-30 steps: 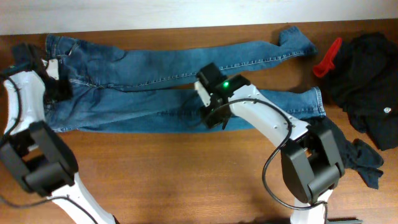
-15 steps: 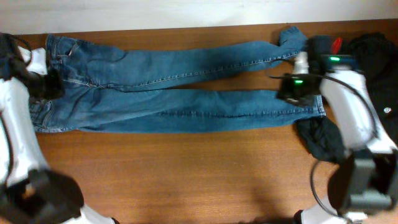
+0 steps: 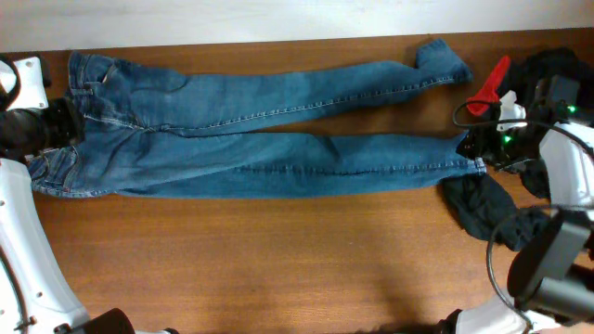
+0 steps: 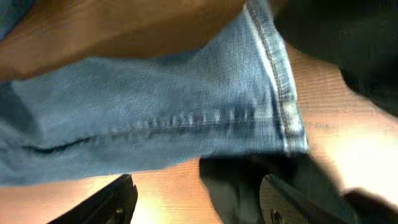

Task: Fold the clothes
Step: 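Move the right gripper to the lower leg hem and grasp it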

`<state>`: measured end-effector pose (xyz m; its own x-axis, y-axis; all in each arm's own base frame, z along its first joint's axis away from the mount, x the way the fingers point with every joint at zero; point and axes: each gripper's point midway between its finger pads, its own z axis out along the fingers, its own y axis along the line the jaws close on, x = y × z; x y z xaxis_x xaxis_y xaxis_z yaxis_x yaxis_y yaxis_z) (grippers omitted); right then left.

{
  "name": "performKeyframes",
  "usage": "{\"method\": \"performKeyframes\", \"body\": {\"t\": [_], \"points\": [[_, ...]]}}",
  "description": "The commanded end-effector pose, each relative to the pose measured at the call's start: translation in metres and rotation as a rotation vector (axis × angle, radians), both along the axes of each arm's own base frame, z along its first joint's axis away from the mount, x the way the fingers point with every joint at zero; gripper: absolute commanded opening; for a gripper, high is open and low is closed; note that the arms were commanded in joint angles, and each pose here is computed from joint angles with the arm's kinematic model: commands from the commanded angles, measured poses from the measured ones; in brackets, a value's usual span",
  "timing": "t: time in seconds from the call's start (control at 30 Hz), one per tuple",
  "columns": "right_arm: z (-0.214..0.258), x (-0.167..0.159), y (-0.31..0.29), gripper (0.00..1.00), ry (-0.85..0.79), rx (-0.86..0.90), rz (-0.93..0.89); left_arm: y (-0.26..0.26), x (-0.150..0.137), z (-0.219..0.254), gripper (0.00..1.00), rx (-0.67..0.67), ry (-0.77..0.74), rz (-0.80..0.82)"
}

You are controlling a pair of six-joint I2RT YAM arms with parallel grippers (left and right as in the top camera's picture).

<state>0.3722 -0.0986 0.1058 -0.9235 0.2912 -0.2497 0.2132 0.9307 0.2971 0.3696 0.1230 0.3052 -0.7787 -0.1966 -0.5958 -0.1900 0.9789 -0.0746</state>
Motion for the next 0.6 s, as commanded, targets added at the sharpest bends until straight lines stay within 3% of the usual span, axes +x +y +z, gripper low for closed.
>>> {"method": "performKeyframes", "body": {"t": [0.0,0.3,0.57], "points": [[-0.012,0.013,-0.01,0.7,-0.041,-0.006,0.022,-0.001,0.001,0.0,0.42,-0.017,-0.004,0.002],[-0.05,0.034,-0.026,0.71,-0.05,-0.049,0.038,-0.008,0.005,0.001,0.42,-0.012,-0.015,-0.019],[-0.067,0.032,-0.044,0.71,-0.016,-0.112,0.026,-0.008,0.007,0.001,0.42,-0.011,-0.019,-0.022]]}}
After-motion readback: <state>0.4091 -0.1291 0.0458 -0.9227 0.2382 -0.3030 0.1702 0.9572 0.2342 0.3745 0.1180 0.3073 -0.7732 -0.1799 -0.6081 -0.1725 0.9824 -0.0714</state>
